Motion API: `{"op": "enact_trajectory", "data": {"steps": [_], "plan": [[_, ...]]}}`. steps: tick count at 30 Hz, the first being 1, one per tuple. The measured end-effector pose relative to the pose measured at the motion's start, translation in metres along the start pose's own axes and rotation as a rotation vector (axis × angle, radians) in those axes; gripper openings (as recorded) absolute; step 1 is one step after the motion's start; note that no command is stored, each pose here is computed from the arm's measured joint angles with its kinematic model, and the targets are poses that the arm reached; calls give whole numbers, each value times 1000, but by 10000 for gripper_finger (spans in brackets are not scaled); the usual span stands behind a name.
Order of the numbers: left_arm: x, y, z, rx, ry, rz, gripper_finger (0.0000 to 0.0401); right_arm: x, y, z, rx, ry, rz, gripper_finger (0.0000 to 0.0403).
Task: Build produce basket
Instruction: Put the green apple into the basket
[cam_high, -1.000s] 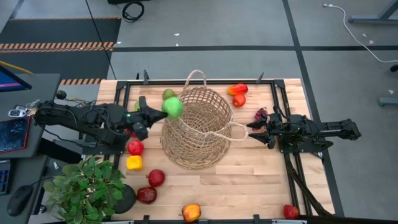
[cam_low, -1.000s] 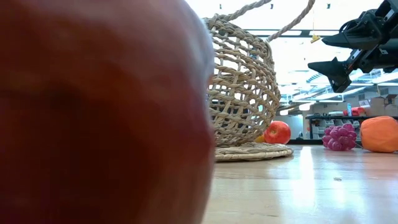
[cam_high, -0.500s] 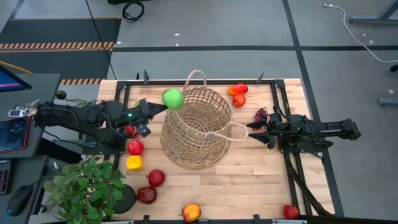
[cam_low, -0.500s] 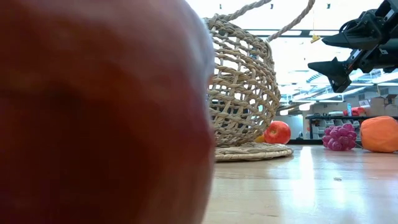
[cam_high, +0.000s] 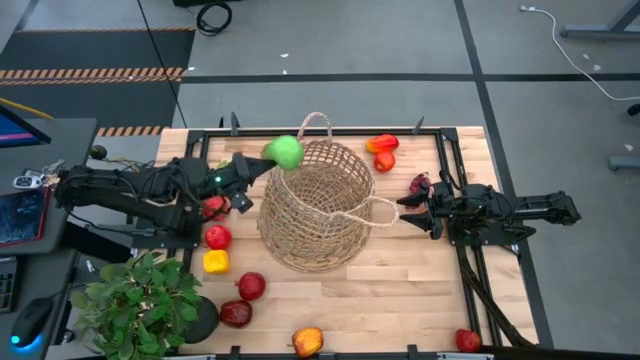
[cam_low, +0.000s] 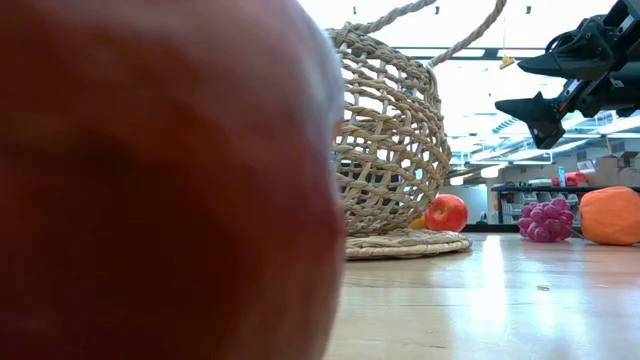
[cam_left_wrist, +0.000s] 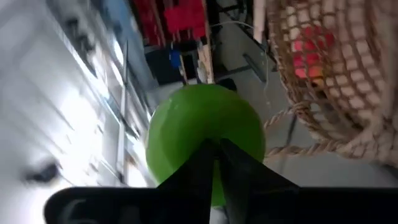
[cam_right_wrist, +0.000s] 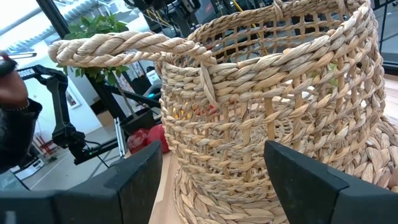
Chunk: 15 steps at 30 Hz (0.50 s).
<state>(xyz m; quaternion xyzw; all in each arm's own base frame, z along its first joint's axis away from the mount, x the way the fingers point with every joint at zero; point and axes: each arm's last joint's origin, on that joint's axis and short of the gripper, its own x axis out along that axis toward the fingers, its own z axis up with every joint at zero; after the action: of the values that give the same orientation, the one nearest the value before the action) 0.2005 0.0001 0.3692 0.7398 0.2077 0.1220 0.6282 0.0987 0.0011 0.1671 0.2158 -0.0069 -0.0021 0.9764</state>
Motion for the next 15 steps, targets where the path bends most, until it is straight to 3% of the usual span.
{"op": "enact_trajectory", "data": {"steps": [4, 15], "plan": [[6, -2, -8, -191, 23, -6, 21, 0, 0, 0, 0, 0, 0, 284], [22, -6, -31, -622, -83, -26, 27, 0, 0, 0, 0, 0, 0, 284]]}}
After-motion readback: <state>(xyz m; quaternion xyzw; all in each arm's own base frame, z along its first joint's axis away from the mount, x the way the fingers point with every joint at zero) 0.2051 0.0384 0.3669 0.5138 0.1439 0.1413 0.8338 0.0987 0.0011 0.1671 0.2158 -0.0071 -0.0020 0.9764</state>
